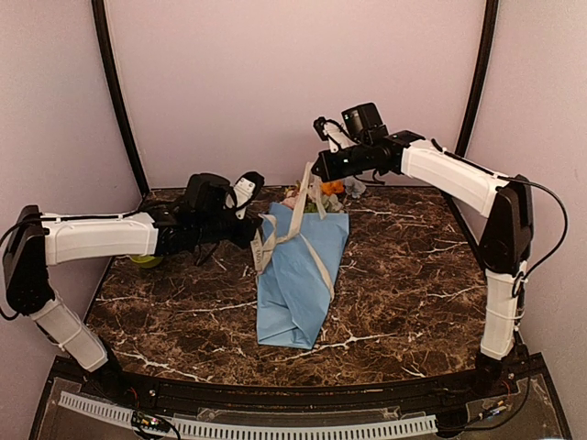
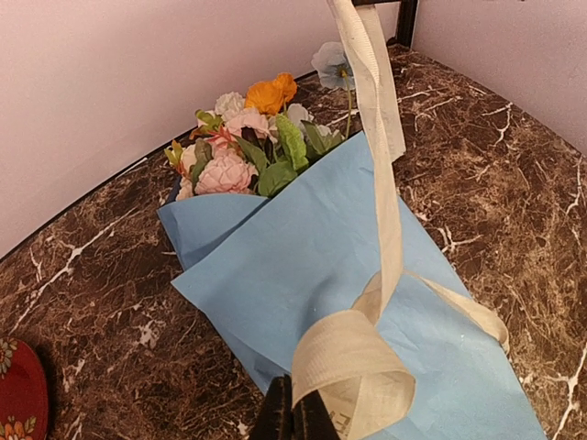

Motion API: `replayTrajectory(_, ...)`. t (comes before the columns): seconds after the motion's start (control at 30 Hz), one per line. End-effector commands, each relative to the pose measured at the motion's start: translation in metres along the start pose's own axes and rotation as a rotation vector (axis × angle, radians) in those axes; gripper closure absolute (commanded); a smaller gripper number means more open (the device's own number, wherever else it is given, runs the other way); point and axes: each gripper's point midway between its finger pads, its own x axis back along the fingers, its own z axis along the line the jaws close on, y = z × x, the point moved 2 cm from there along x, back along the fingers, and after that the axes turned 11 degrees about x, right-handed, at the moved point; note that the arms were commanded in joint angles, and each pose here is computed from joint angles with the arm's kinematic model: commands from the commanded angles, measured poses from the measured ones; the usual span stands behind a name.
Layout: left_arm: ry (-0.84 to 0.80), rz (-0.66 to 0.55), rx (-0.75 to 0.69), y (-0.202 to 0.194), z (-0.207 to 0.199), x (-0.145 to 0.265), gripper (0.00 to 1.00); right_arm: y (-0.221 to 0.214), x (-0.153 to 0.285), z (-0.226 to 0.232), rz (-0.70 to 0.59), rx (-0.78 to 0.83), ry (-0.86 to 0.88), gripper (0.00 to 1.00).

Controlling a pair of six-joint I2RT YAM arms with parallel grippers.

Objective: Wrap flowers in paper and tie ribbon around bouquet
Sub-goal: Tie the ribbon around the folded bouquet.

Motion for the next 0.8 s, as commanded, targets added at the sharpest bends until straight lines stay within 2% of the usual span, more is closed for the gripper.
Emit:
replayTrajectory(0.0,0.066,-0.008,0.118,0.003,0.029,0.0,1.0,0.016,0.014,-0.021,-0.085,-0.061,-0.026,1.0)
replayTrajectory(0.03,0.101,0.022,0.204,-0.009,0.049,0.001,1.0,0.005,0.022,-0.048,-0.085,-0.127,-0.07,1.0)
replayTrajectory(0.1,0.264,0.054,0.385,-0.038,0.119,0.018,1.0,-0.058,0.043,-0.119,-0.047,-0.346,-0.161,1.0)
replayTrajectory(0.2,0.438,0.077,0.596,-0.096,0.186,0.061,1.0,-0.172,0.117,-0.221,-0.118,-0.721,-0.383,1.0)
replayTrajectory(0.3,0.533,0.086,0.784,-0.146,0.217,0.099,1.0,-0.284,0.189,-0.261,-0.151,-1.003,-0.572,1.0)
replayTrajectory(0.37,0.587,0.088,0.84,-0.175,0.221,0.116,1.0,-0.327,0.221,-0.267,-0.161,-1.073,-0.692,1.0)
replayTrajectory(0.47,0.644,0.097,0.901,-0.199,0.226,0.13,1.0,-0.355,0.236,-0.268,-0.13,-1.089,-0.751,1.0)
replayTrajectory(0.63,0.696,0.121,0.926,-0.216,0.231,0.141,1.0,-0.366,0.234,-0.271,-0.084,-1.084,-0.76,1.0)
replayTrajectory(0.77,0.713,0.114,0.977,-0.224,0.236,0.147,1.0,-0.37,0.242,-0.278,-0.095,-1.099,-0.78,1.0)
